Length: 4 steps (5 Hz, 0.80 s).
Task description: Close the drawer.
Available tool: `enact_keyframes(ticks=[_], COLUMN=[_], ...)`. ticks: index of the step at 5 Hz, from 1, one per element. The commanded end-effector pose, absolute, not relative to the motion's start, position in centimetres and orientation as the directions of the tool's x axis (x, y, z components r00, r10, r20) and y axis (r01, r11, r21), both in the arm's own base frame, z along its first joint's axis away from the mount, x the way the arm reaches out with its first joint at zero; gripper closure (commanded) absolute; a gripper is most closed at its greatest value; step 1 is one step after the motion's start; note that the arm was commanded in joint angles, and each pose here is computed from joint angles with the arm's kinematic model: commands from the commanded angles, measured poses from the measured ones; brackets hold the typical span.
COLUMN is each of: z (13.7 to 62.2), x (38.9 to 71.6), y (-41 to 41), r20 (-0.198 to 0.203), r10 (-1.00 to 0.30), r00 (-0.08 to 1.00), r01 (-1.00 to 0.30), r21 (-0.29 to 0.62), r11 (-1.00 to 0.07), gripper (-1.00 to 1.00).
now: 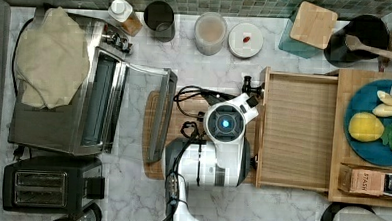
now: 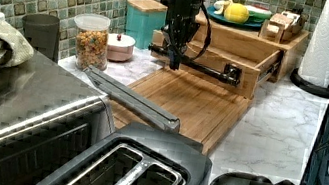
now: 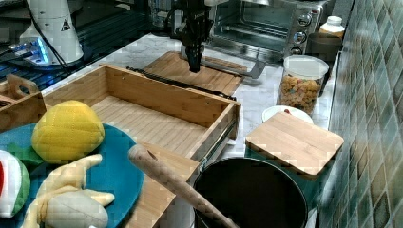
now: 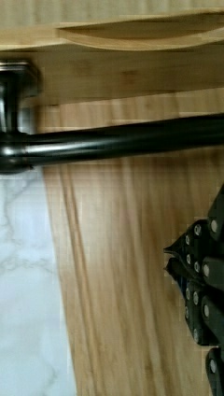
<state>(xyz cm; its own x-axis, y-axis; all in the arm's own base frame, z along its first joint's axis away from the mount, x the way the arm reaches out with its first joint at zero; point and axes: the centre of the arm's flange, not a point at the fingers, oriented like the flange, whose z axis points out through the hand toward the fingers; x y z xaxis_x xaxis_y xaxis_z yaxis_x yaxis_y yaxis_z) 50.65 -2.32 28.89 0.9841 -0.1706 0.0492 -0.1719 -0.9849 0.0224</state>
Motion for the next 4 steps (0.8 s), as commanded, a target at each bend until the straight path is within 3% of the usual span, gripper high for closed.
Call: enact_keyframes(ticks=[1, 2, 3, 4], z=[26.0, 25.8, 27.0, 29.2], x=[50.5, 50.3, 49.0, 48.6], y=[-9.1, -12.3, -15.9, -21.9], r20=[0.065, 0.042, 0.071, 0.046], r10=[-0.040, -0.017, -0.048, -0.064], r00=[0.997, 0.999, 0.996, 0.997], r01=[-0.043, -0.018, -0.053, -0.067], r21=[0.034, 0.018, 0.061, 0.082], r11=[-0.999, -1.000, -0.997, -0.994], gripper=[1.00, 1.00, 1.00, 1.00])
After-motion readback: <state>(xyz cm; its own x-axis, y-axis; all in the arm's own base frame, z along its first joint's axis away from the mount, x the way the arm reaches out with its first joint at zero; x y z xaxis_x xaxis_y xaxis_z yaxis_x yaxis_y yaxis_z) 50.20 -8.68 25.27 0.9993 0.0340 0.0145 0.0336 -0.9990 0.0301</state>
